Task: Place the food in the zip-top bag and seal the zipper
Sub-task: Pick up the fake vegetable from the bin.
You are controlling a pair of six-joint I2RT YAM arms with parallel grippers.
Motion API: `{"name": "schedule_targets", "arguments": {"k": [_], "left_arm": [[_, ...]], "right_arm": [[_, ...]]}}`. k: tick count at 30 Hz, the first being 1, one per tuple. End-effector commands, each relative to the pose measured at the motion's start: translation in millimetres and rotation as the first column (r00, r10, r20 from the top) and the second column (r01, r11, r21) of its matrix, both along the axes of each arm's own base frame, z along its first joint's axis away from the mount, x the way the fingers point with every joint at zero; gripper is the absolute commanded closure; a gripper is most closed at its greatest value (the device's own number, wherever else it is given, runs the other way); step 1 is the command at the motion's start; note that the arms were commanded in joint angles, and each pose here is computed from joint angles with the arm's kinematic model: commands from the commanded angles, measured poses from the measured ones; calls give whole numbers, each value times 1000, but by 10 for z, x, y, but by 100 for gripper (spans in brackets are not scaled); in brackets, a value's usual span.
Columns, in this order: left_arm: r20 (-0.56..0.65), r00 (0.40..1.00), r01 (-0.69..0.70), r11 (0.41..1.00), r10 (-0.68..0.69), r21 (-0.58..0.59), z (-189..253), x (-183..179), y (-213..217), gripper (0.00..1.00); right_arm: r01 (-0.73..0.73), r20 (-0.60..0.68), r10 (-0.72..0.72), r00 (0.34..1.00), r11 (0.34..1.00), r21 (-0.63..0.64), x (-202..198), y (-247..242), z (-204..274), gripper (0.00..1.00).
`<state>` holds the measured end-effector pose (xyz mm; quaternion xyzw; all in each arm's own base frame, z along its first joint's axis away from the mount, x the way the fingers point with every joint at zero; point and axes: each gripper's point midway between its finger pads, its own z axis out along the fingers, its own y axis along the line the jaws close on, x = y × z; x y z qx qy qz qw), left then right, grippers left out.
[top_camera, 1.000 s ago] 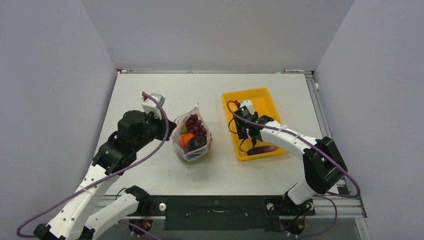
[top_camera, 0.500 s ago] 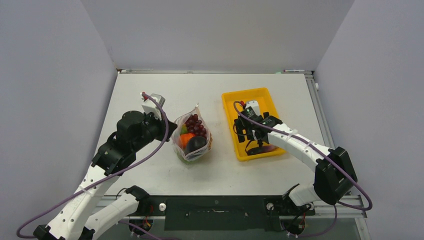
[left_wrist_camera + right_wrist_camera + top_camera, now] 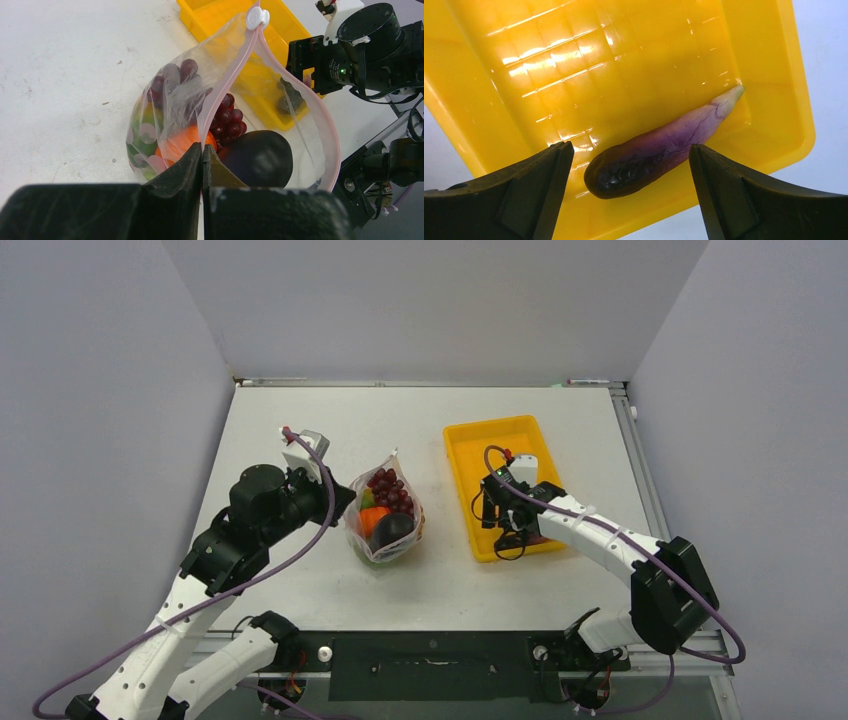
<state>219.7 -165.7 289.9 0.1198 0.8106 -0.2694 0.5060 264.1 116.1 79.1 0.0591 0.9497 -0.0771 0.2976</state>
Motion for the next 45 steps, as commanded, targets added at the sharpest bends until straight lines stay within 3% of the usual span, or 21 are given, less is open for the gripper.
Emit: {"name": "schedule_targets", "arguments": {"k": [1, 10, 32, 38, 45], "left_arm": [[50, 999, 15, 999, -12, -52, 163, 17, -43, 100], [48, 999, 18, 998, -15, -52, 158, 18, -51, 100], [28, 1000, 15, 999, -14, -38, 90, 57, -69, 100], [23, 1000, 10, 999, -9, -32, 72, 69, -64, 100], [18, 1000, 2, 1000, -2, -24, 48, 88, -59, 100]], "right_arm": [[226, 89, -227, 970, 974, 24, 58, -167, 108, 10], [358, 35, -356, 934, 931, -73, -60, -328, -68, 10], [353, -88, -349, 933, 935, 33, 21, -190, -610, 3], [342, -64, -340, 938, 939, 41, 97, -175, -591, 30], [336, -36, -335, 942, 941, 44, 180, -164, -497, 84]]}}
